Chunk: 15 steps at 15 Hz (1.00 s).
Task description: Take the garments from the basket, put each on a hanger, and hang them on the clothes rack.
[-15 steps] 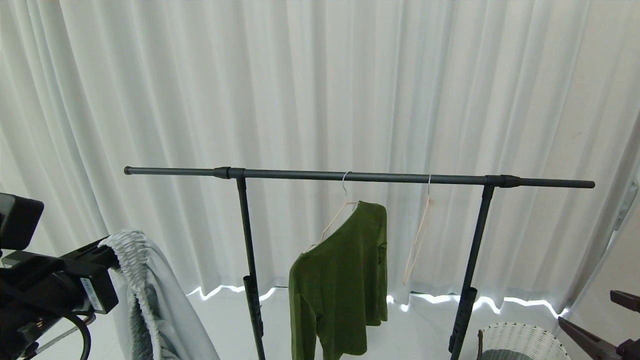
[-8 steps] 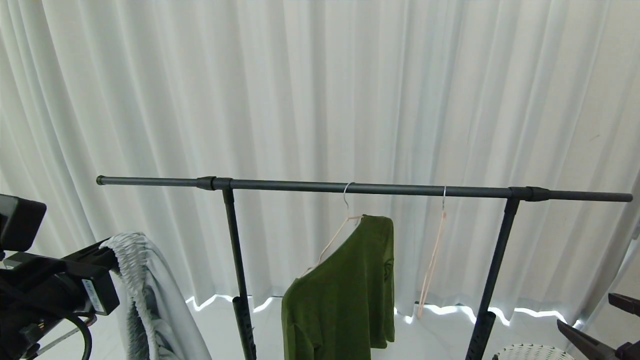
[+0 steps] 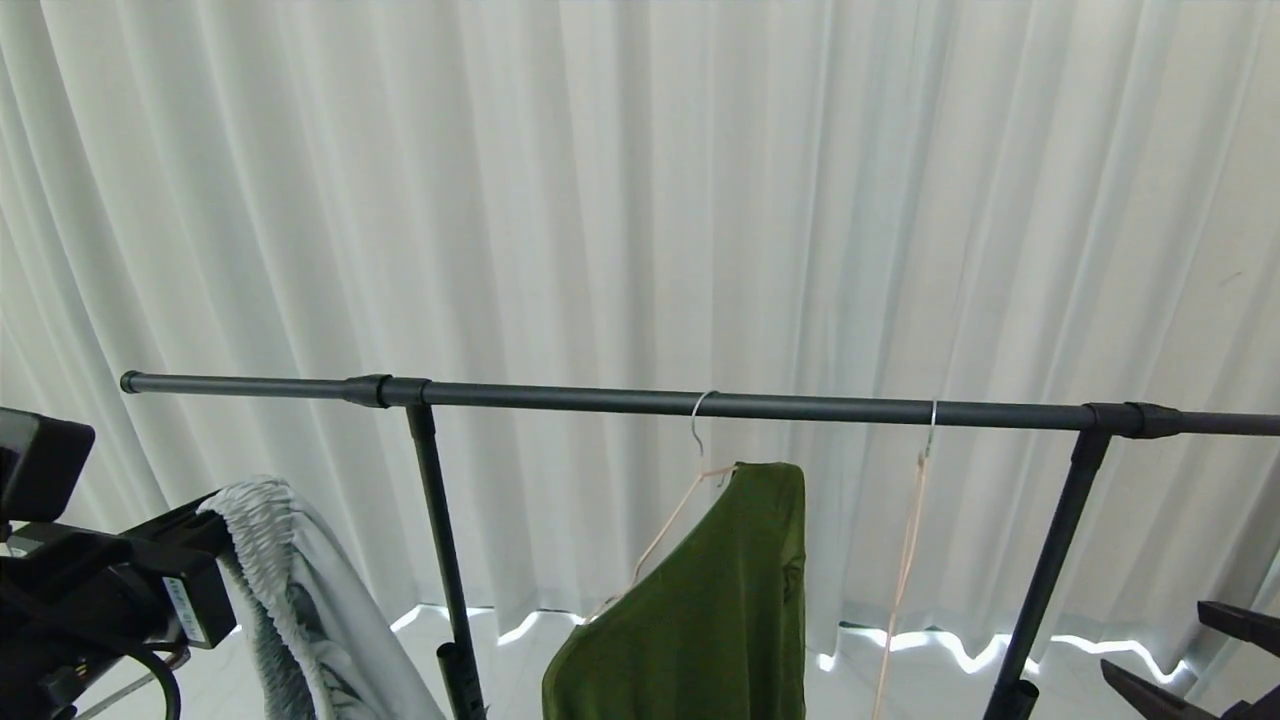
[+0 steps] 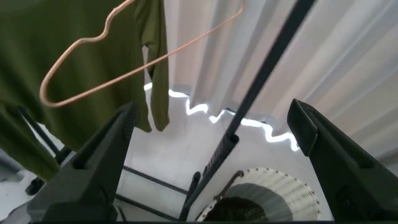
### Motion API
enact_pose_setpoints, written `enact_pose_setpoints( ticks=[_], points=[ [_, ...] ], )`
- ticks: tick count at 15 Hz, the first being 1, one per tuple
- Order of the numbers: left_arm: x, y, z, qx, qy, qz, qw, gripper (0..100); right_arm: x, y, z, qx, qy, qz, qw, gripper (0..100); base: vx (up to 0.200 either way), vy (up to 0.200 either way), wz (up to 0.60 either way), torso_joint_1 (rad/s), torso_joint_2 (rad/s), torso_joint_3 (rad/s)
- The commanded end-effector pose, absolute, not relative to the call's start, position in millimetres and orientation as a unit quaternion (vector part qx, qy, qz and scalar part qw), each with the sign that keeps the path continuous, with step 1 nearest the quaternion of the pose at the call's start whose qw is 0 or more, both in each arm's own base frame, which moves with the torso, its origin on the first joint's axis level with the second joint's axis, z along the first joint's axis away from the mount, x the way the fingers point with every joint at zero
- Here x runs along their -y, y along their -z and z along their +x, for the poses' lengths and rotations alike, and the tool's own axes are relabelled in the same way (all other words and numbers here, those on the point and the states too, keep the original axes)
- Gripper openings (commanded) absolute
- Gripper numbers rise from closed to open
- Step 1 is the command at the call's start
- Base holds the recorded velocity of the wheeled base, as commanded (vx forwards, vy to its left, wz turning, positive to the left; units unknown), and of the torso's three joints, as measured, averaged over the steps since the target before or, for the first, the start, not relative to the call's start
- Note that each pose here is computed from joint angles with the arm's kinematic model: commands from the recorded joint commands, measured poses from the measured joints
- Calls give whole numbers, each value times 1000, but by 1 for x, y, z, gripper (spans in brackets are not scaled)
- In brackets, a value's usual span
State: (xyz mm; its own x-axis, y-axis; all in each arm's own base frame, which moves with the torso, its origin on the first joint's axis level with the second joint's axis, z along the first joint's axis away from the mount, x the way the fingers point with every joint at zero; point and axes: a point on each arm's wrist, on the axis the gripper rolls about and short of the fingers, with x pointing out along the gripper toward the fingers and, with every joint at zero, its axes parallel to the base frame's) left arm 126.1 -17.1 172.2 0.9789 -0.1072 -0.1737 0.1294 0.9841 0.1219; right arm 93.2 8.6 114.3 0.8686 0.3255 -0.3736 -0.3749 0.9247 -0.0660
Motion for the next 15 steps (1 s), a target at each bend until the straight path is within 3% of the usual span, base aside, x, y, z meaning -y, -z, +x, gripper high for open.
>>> enact_pose_setpoints(
  ticks=[1, 5, 9, 11, 15],
  points=[
    [17, -174, 124, -77, 59, 66, 993, 0, -16, -114, 98, -202, -212, -61, 954, 100, 0, 0, 0, 0, 0, 0],
    [17, -174, 123, -75, 59, 66, 993, 0, -45, -142, 137, -257, -229, -20, 939, 100, 0, 0, 0, 0, 0, 0],
    [17, -174, 123, -74, 59, 66, 993, 0, -88, -131, 186, -334, -166, -10, 928, 100, 0, 0, 0, 0, 0, 0],
    [16, -174, 122, -74, 59, 66, 993, 0, -99, -124, 205, -347, -125, 6, 930, 100, 0, 0, 0, 0, 0, 0],
    [17, -173, 123, -77, 59, 66, 993, 0, -116, -121, 216, -342, -138, 22, 929, 100, 0, 0, 0, 0, 0, 0]
  ],
)
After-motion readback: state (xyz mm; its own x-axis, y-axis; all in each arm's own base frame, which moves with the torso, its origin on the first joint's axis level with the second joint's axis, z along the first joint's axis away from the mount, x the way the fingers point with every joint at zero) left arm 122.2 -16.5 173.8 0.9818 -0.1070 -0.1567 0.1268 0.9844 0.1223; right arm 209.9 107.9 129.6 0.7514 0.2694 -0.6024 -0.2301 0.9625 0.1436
